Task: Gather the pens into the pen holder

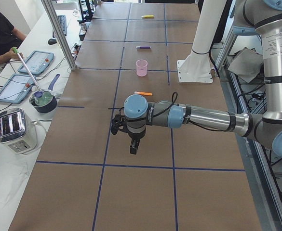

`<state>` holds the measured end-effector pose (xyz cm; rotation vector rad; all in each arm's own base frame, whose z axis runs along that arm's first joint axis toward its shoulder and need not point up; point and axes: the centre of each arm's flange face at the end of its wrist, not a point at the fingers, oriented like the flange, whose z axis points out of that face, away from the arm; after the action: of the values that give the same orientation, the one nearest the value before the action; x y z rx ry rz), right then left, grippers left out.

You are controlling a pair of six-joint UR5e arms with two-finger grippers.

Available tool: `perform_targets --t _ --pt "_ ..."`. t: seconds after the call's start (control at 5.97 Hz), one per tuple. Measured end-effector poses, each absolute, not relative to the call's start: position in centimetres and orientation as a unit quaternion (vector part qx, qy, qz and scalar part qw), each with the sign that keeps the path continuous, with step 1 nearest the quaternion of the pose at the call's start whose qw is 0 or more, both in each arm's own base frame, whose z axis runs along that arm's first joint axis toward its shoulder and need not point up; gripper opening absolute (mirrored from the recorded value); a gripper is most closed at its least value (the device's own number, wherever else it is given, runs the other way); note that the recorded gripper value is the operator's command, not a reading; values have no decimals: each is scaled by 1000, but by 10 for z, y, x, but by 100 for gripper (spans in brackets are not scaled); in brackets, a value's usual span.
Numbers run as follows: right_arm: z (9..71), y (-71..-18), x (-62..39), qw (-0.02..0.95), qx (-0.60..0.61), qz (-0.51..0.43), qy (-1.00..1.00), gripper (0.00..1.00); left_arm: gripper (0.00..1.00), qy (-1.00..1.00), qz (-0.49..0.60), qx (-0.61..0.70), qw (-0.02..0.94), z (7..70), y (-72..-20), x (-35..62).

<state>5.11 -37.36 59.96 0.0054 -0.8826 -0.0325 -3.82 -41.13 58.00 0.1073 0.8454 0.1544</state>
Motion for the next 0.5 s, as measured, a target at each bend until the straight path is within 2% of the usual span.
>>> perform_targets --t 0.5 --pt "596 -374 50 899 5 -17 -437 100 100 420 130 58 896 571 -416 4"
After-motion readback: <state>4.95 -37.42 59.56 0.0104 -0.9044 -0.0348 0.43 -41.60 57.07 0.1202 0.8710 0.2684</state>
